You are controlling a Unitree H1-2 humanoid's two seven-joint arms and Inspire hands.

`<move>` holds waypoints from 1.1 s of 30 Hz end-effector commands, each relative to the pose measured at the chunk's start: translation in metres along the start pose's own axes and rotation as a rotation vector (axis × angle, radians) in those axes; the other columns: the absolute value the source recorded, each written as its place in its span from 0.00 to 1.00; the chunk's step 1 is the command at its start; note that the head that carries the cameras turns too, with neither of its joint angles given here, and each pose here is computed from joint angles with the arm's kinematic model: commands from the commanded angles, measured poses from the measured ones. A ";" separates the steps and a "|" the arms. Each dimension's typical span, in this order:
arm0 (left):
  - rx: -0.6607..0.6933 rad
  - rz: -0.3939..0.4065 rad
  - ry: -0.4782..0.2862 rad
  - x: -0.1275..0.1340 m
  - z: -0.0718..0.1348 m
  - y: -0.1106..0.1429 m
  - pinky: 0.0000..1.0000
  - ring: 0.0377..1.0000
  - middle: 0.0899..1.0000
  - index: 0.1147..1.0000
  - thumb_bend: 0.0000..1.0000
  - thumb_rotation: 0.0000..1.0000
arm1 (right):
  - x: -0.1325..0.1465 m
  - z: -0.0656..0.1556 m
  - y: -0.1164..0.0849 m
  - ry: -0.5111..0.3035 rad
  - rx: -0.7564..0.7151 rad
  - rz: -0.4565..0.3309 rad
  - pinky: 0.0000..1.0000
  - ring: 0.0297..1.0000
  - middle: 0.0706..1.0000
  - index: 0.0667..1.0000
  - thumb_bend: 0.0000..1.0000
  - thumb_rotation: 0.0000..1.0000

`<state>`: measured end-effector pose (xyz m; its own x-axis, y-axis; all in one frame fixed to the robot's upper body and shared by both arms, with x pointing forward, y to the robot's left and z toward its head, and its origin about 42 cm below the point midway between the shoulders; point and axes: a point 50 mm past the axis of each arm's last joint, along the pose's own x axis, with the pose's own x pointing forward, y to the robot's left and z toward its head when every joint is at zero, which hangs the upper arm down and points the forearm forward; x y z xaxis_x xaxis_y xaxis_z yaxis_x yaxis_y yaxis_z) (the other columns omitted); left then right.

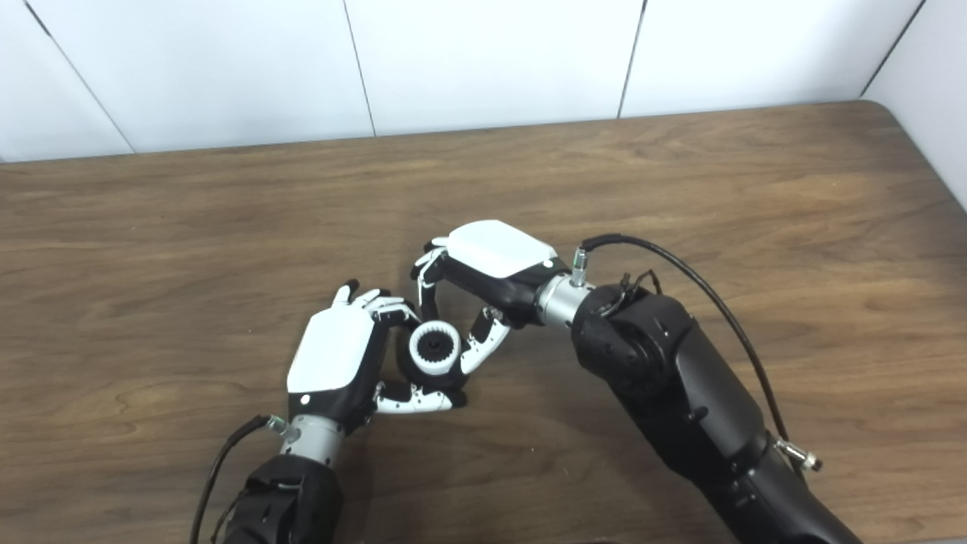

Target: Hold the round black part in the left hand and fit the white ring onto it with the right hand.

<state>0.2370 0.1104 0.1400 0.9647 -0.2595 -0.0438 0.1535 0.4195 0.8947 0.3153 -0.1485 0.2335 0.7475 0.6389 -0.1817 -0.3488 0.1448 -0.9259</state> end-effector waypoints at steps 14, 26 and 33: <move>-0.020 -0.123 0.007 -0.002 0.001 -0.018 1.00 0.88 0.73 0.41 0.52 0.05 | 0.000 0.000 -0.015 -0.041 -0.034 -0.060 0.89 0.93 0.82 0.45 0.52 0.15; -0.019 -0.117 0.004 -0.002 0.000 -0.019 1.00 0.87 0.72 0.41 0.52 0.05 | -0.001 0.000 -0.020 -0.044 -0.061 -0.051 0.88 0.93 0.84 0.59 0.98 0.29; -0.017 -0.120 0.004 -0.002 0.000 -0.018 1.00 0.87 0.73 0.41 0.52 0.05 | -0.002 0.000 -0.022 -0.042 -0.060 -0.052 0.88 0.93 0.84 0.61 1.00 0.29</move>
<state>0.2378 0.1095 0.1401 0.9645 -0.2604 -0.0444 0.1549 0.4215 0.8935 0.3164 -0.1545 0.2327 0.7361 0.6496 -0.1905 -0.3462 0.1195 -0.9305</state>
